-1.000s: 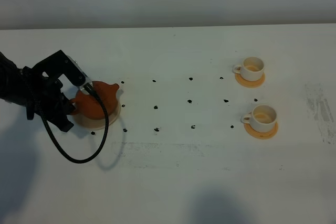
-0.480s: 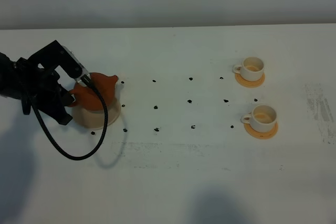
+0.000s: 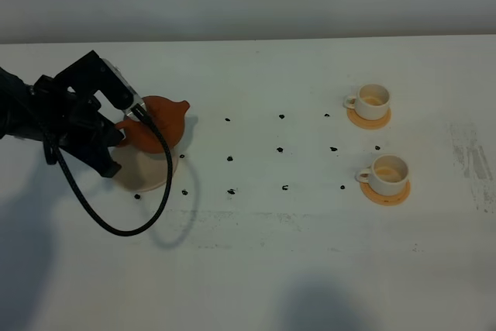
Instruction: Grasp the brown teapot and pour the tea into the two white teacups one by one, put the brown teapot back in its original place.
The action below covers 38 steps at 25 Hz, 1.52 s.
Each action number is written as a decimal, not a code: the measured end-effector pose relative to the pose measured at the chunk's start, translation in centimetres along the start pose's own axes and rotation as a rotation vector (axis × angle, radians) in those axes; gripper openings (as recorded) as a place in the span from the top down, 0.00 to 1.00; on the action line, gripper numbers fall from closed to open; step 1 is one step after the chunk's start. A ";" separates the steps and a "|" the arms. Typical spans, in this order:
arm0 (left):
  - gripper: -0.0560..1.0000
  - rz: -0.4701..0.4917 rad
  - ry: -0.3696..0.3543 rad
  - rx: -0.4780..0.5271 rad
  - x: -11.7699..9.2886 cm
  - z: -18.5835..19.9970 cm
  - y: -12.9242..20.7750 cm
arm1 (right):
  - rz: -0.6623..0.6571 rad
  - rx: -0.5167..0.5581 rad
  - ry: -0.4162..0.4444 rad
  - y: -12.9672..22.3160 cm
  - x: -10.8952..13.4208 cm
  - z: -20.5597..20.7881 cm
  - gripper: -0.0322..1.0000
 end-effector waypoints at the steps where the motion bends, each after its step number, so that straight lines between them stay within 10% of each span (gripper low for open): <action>1: 0.87 -0.003 0.001 -0.006 -0.1 0.0 -0.3 | 0.000 0.000 0.000 0.0 0.0 0.0 0.75; 38: 0.87 -0.269 0.061 -0.250 -6.4 0.3 -9.3 | 0.000 0.000 0.000 0.0 0.0 0.0 0.75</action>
Point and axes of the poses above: a point on each arm's last joint axis where the gripper is mounted, z pointing back along that axis away from the gripper, x along the wrist's bending axis when the last joint is at zero, y = z × x, the point moved 3 cm from there along -z, pointing out along that axis toward the gripper, and after that the axes turned 4 degrees about z, right-handed, at the moved point
